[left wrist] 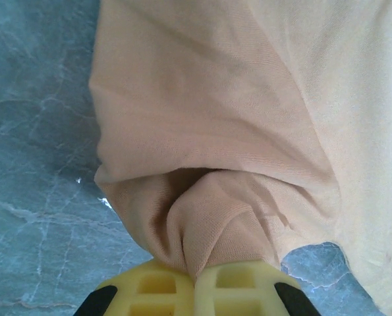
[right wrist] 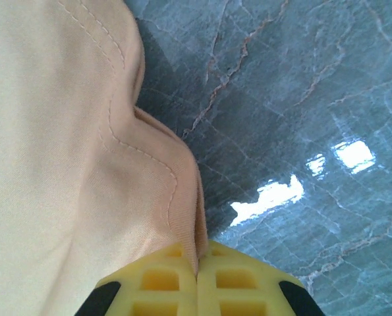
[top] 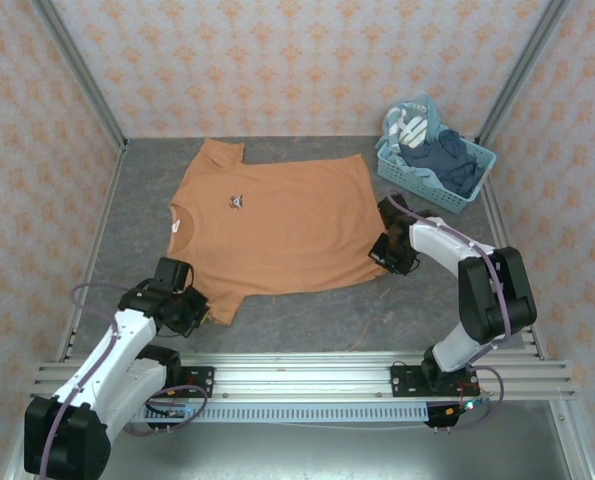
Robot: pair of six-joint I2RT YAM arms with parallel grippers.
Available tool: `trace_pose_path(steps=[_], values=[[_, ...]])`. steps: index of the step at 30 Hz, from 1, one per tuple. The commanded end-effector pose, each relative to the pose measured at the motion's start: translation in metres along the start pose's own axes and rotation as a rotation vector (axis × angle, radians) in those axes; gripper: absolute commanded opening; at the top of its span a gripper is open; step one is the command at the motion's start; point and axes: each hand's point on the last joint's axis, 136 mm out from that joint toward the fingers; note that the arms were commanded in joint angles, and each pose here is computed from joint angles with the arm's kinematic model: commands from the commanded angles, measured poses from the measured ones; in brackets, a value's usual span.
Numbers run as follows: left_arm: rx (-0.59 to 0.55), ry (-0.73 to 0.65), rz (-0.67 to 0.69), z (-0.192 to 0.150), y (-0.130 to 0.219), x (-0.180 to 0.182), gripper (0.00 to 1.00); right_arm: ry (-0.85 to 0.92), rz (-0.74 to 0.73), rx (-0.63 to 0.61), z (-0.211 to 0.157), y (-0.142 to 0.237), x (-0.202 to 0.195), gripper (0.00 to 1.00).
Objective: Fold and stack the t-shirts
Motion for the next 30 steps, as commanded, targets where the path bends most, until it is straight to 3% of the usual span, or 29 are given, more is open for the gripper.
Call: trace_pose_path(steps=[1,4,11,19,22,26,30], values=[[-0.036,0.007,-0.009,0.003,0.015,-0.001,0.0,0.05,-0.006,-0.041,0.004,0.018,-0.001,0.0],[-0.16,-0.044,-0.168,0.017,0.065,-0.042,0.0,0.108,0.12,-0.173,0.023,0.058,0.023,0.0],[-0.427,-0.117,-0.518,0.038,0.212,-0.126,0.0,0.256,0.42,-0.501,0.048,0.194,0.07,0.0],[-0.712,-0.161,-0.863,0.042,0.387,-0.156,0.0,0.356,0.71,-0.841,0.022,0.357,0.081,0.0],[-0.792,-0.166,-0.975,0.039,0.444,-0.166,0.0,0.359,0.77,-0.919,0.012,0.398,0.078,0.0],[-0.857,-0.17,-1.05,0.04,0.488,-0.196,0.0,0.325,0.83,-0.98,0.018,0.434,0.083,0.0],[-0.9,-0.173,-1.022,0.051,0.492,-0.251,0.0,0.255,0.811,-0.997,0.054,0.442,0.098,0.0]])
Point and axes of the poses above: each hand's point on the last joint's axis, 136 mm out from that joint toward the fingers, its own y axis back along the fingers, its own x axis along the line the jaws close on, z = x × y, and after that the axes turned 13 degrees about y, right-handed
